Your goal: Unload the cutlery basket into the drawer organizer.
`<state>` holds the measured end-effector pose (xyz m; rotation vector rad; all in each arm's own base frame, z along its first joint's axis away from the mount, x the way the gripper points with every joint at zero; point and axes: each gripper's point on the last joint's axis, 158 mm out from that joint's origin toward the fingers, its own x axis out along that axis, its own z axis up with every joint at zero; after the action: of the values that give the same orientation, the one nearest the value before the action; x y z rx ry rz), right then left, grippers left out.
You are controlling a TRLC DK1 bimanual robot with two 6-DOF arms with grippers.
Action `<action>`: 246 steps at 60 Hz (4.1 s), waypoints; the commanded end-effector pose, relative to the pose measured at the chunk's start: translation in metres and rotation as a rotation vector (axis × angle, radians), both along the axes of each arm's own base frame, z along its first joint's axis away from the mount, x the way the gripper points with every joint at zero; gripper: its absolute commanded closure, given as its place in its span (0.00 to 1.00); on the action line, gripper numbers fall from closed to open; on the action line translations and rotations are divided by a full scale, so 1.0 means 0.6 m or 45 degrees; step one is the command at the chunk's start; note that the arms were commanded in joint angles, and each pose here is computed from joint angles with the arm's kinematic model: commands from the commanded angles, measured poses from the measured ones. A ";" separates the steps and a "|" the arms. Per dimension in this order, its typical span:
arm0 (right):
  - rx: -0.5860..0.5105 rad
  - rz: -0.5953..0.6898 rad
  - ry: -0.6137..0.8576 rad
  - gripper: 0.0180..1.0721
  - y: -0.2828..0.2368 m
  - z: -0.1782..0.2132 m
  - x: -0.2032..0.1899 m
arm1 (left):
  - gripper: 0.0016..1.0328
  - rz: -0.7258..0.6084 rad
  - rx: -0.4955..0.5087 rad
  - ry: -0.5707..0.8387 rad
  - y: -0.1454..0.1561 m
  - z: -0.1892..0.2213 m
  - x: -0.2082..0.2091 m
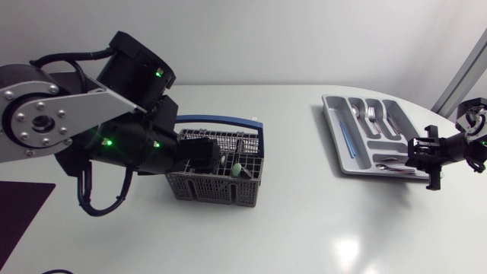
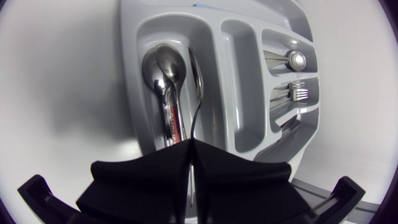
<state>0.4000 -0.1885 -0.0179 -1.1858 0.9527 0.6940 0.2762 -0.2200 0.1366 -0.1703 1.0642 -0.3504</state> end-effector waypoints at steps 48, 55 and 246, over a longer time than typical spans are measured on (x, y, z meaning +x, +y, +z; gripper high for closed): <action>0.014 -0.142 -0.264 0.05 0.078 0.113 0.000 | 0.18 0.042 -0.036 0.056 -0.040 0.006 0.004; 0.053 -0.125 -0.291 0.05 0.126 0.130 -0.013 | 0.30 0.066 -0.037 0.075 -0.041 0.004 0.006; 0.323 0.152 -0.253 0.05 0.497 0.148 -0.170 | 0.95 0.366 -0.007 -0.029 -0.040 -0.036 0.083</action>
<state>0.3023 0.1105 0.0751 -1.0841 0.5960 0.7593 0.3329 -0.2458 0.1123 -0.3096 1.0044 -0.0921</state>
